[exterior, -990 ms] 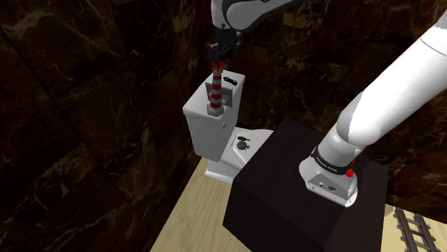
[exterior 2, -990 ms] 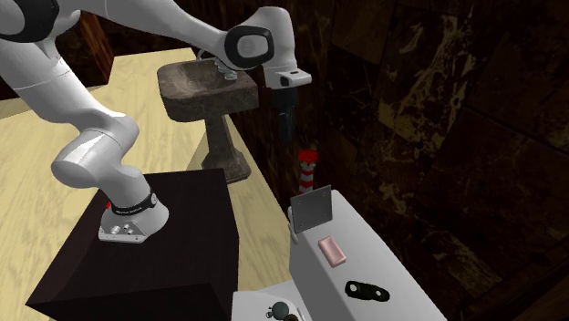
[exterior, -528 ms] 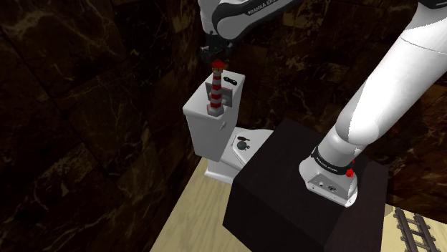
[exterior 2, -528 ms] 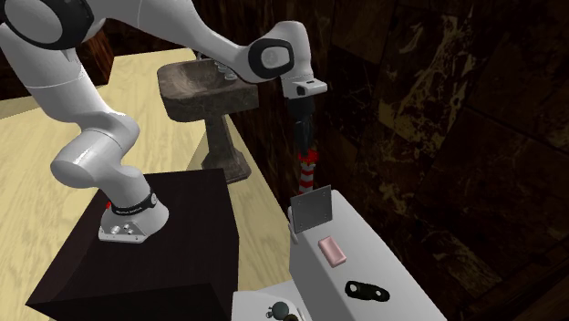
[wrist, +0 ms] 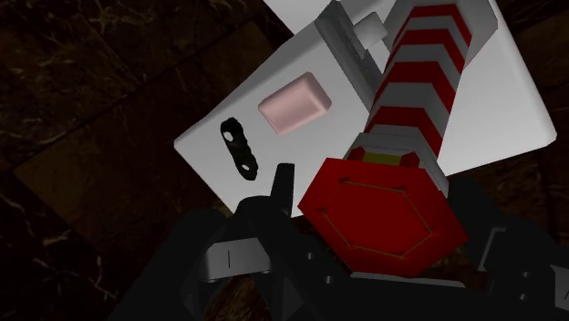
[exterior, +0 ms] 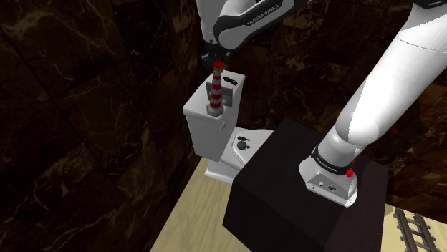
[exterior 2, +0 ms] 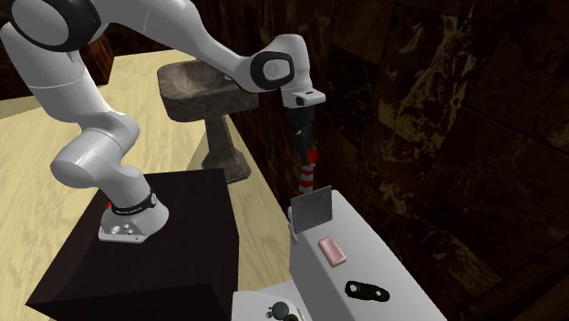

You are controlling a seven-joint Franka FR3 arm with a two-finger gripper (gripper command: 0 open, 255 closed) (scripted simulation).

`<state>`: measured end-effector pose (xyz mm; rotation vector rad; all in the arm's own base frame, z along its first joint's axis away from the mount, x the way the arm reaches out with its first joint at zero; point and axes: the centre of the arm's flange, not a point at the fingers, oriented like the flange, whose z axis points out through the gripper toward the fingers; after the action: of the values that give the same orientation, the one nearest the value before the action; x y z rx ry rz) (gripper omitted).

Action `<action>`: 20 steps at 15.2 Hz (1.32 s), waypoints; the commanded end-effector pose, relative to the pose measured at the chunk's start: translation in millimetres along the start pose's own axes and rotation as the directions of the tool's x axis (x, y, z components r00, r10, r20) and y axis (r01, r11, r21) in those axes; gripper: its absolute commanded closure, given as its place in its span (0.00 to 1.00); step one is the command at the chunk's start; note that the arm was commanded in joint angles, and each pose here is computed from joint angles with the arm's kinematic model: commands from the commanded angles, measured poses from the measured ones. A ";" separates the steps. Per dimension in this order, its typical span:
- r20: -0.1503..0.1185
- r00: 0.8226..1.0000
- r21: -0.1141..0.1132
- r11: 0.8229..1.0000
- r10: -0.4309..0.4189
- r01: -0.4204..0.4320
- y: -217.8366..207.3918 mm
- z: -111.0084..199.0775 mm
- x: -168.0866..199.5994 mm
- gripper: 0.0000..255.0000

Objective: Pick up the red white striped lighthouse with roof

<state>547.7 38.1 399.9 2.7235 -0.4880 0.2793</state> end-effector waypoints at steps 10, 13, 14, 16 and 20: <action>0.000 1.000 0.000 1.000 0.000 0.000 2.9 -9.4 2.8 1.00; 0.000 1.000 0.000 1.000 0.000 0.000 7.9 -23.9 6.8 1.00; 0.000 1.000 0.000 1.000 0.000 0.000 9.5 -28.8 8.1 1.00; 0.000 1.000 0.000 1.000 0.000 0.000 12.8 -38.5 10.8 1.00; 0.000 1.000 0.000 1.000 0.000 0.000 19.4 -57.8 16.1 1.00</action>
<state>547.9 38.7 457.8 2.7233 -0.4885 0.2783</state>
